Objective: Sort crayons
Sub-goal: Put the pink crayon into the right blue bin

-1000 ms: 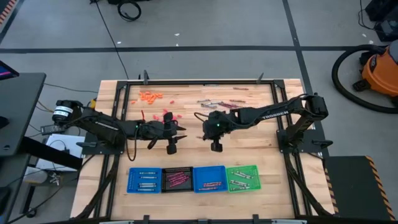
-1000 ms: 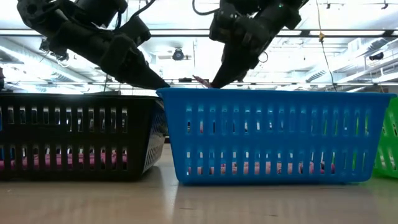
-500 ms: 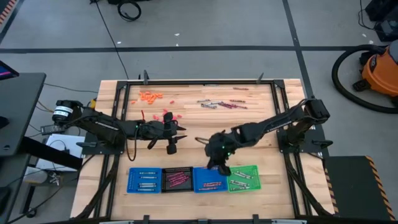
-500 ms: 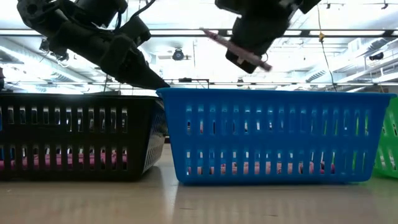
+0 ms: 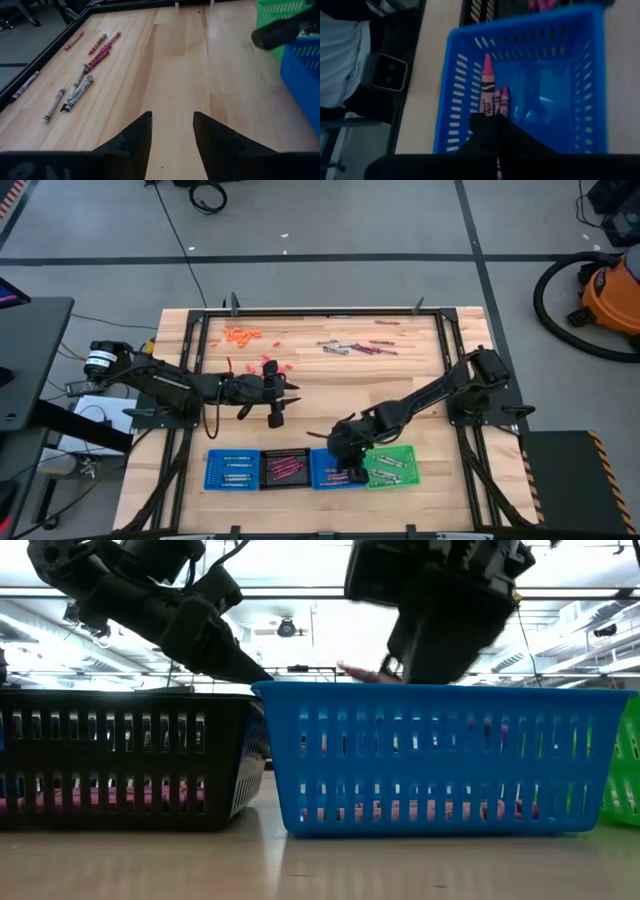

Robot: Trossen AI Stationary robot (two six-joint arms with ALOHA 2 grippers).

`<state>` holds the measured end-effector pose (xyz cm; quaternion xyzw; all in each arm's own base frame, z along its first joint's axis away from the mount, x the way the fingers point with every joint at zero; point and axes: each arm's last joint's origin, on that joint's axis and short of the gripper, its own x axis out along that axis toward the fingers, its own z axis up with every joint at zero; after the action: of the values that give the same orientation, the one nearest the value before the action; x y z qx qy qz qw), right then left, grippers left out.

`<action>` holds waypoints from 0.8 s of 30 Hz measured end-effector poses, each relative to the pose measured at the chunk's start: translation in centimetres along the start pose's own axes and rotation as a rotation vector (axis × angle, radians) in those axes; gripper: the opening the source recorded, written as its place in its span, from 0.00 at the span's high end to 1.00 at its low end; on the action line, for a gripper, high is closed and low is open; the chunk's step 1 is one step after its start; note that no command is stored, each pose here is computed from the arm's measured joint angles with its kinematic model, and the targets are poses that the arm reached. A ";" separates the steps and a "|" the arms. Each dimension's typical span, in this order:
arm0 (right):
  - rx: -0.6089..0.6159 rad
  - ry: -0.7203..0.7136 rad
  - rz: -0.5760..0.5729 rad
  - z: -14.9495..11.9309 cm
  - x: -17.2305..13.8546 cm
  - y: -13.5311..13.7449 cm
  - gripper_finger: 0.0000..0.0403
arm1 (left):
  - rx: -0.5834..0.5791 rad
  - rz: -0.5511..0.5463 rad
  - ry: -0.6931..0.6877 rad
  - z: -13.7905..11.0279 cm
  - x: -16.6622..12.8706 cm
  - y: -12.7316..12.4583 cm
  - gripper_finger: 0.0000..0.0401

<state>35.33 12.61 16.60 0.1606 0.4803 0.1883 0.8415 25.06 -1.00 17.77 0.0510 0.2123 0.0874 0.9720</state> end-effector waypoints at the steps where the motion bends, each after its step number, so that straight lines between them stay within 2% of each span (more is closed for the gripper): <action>1: 0.007 0.009 -0.003 -0.1 0.3 -0.1 0.99 | 0.000 0.000 0.000 0.0 0.0 0.0 0.61; 4: 0.012 0.026 -0.019 -0.4 0.6 -0.1 0.96 | 0.000 0.000 0.000 0.0 0.0 0.0 0.61; 8: 0.013 0.024 -0.050 -0.5 0.5 -0.2 0.88 | 0.000 0.000 0.000 0.0 0.0 0.0 0.61; 13: 0.021 0.037 -0.009 -0.4 0.4 -0.3 0.79 | 0.000 0.000 0.000 0.0 0.0 0.0 0.61; 17: 0.017 0.024 -0.002 0.0 -0.9 -0.4 0.77 | 0.002 0.000 0.001 0.0 0.0 0.0 0.61; 24: -0.070 -0.035 -0.133 0.9 -4.4 -1.2 0.77 | 0.009 0.000 0.009 -0.1 0.0 0.0 0.61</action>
<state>34.22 9.41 19.83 0.1020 0.4681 0.1457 0.8656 25.02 -1.00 17.69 0.0552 0.2169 0.0865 0.9708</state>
